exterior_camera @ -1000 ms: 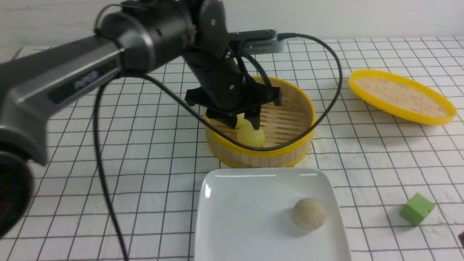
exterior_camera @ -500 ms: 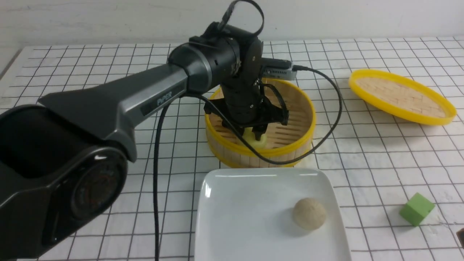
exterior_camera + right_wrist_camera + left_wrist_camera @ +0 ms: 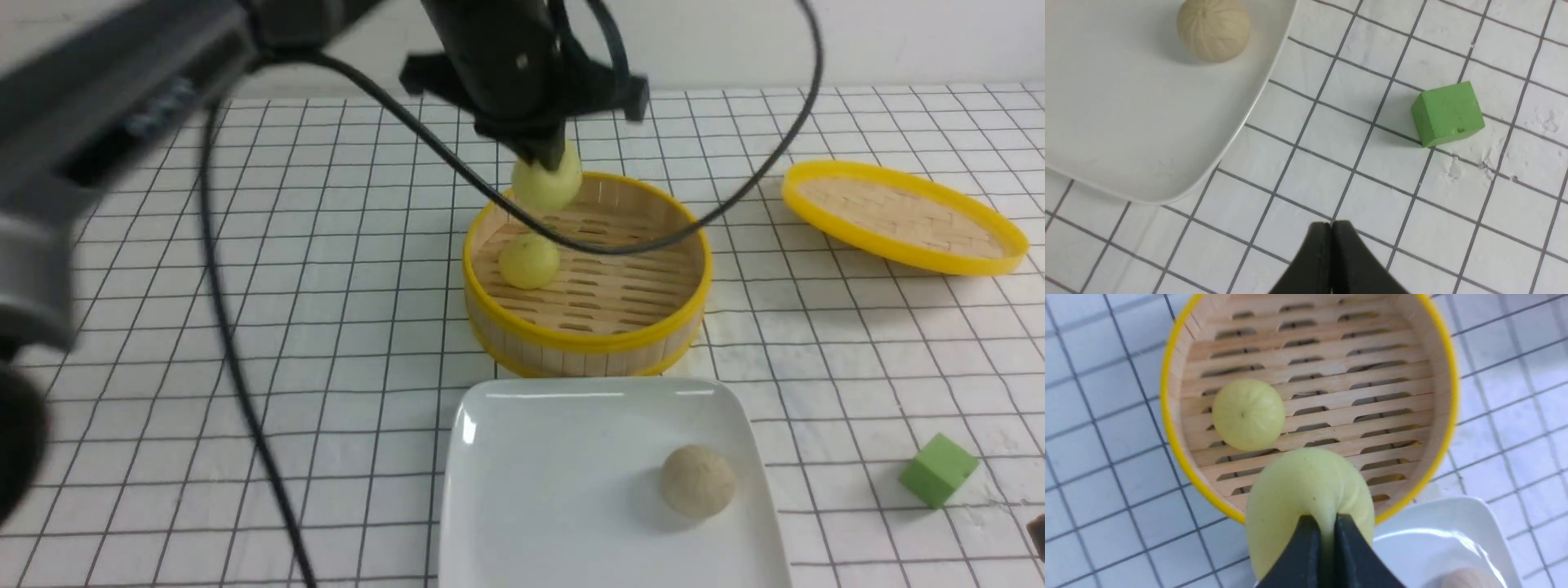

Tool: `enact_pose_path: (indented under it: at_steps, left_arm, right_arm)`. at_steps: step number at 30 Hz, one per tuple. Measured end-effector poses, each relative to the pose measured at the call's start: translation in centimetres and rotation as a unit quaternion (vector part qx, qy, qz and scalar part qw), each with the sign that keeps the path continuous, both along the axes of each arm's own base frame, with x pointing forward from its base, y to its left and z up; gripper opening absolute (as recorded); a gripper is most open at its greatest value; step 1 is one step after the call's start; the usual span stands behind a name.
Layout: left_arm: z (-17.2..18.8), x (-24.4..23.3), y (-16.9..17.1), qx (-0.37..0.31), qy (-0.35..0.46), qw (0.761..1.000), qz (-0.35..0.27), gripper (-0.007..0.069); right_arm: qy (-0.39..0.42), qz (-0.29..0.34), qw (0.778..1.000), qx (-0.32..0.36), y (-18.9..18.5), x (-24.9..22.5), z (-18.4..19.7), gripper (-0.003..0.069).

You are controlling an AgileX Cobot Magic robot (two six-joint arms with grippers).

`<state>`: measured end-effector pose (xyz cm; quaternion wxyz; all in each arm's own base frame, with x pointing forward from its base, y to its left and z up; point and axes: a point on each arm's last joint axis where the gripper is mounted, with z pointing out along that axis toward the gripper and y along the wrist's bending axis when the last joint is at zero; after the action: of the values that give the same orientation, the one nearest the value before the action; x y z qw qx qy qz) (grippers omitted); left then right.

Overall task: Put the steamed buns into the plate on the white-black tablecloth.
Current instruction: 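Carry the bun from the bamboo steamer to the plate with the left gripper, then reach into the bamboo steamer and grasp a bun with the left gripper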

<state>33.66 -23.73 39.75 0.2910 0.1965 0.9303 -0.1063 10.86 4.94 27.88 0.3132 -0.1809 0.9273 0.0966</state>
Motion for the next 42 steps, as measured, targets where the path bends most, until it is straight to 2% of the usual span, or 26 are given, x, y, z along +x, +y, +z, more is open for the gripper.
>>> enact_pose_path:
  at_steps: [2, 5, 6, 8, 10, 11, 12, 16, 18, 20, 22, 23, 24, 25, 28, 32, 36, 39, 42]
  left_arm:
    - [2.5, -2.6, 1.7, -0.017, -0.011, 1.0, -0.006, 0.0021]
    - [2.8, -5.4, 3.1, -0.032, 0.013, 0.999, -0.014, 0.0021]
    - [0.7, -6.4, 3.4, -0.023, 0.058, 0.998, -0.018, 0.0021]
    - [-0.9, -6.8, 3.5, -0.014, 0.088, 0.996, -0.018, 0.0022]
    - [-6.5, -7.2, 3.3, 0.007, 0.163, 0.987, -0.014, 0.0027]
    - [-6.6, -7.2, 3.2, 0.006, 0.165, 0.986, -0.014, 0.0027]
    - [-10.2, -6.8, 2.7, 0.004, 0.184, 0.983, -0.005, 0.0036]
    - [-14.3, -5.8, 2.0, -0.001, 0.189, 0.982, 0.007, 0.0069]
    - [-16.0, -5.0, 1.5, -0.002, 0.188, 0.982, 0.011, 0.0097]
    - [-18.0, -4.2, 0.8, -0.008, 0.192, 0.981, 0.018, 0.0178]
    - [-18.6, -4.0, 0.7, -0.006, 0.194, 0.981, 0.019, 0.0212]
    - [-19.2, -3.8, 0.6, -0.002, 0.197, 0.98, 0.02, 0.0272]
    - [-19.2, -3.8, 0.6, -0.002, 0.198, 0.98, 0.02, 0.0281]
    - [-19.5, -3.7, 0.5, 0.001, 0.199, 0.98, 0.02, 0.0343]
    - [-18.9, -3.5, 0.4, 0.003, 0.198, 0.98, 0.017, 0.0442]
    - [-15.4, -2.1, -0.2, 0.003, 0.158, 0.987, 0.008, 0.0501]
    - [-11.8, -0.3, -0.6, -0.007, 0.11, 0.993, 0.03, 0.0503]
    - [-9.3, 2.6, -0.4, -0.022, 0.077, 0.994, 0.069, 0.049]
    - [-9.6, 5.7, -0.7, -0.027, 0.064, 0.994, 0.09, 0.0481]
  right_arm:
    - [0.001, 0.0, 1.0, 0.001, 0.0, 0.0, 0.0, 0.0014]
    - [0.001, 0.0, 1.0, 0.002, 0.0, 0.0, 0.0, 0.0016]
    - [0.002, 0.0, 1.0, 0.003, 0.0, 0.0, 0.0, 0.0018]
    - [0.002, 0.0, 1.0, 0.003, 0.0, 0.0, 0.0, 0.0018]
    - [0.002, 0.0, 1.0, 0.005, 0.1, 0.0, 0.0, 0.0019]
    - [0.002, 0.0, 1.0, 0.005, 0.1, 0.0, 0.0, 0.0019]
    - [0.002, 0.0, 1.0, 0.005, 0.1, 0.0, 0.0, 0.0019]
    - [0.003, 0.0, 1.0, 0.005, 0.1, 0.0, 0.0, 0.0023]
    - [0.002, 0.0, 1.0, 0.006, 0.1, 0.0, 0.0, 0.0025]
    - [0.001, 0.0, 1.0, 0.006, 0.1, 0.0, 0.0, 0.0028]
    - [0.001, 0.0, 1.0, 0.006, 0.1, 0.0, 0.0, 0.0029]
    - [0.001, 0.0, 1.0, 0.006, 0.1, 0.0, 0.0, 0.003]
    - [0.001, 0.0, 1.0, 0.006, 0.1, 0.0, 0.0, 0.003]
    - [0.001, 0.0, 1.0, 0.006, 0.1, 0.0, 0.0, 0.0033]
    - [0.001, 0.0, 1.0, 0.006, 0.1, 0.0, 0.0, 0.0036]
    - [0.001, 0.0, 1.0, 0.006, 0.1, 0.0, 0.0, 0.0041]
    - [0.0, 0.0, 1.0, 0.006, 0.1, 0.0, 0.0, 0.0044]
    - [-0.001, 0.0, 1.0, 0.006, 0.1, 0.0, 0.0, 0.0049]
    - [-0.001, 0.0, 1.0, 0.006, 0.1, 0.0, 0.0, 0.0054]
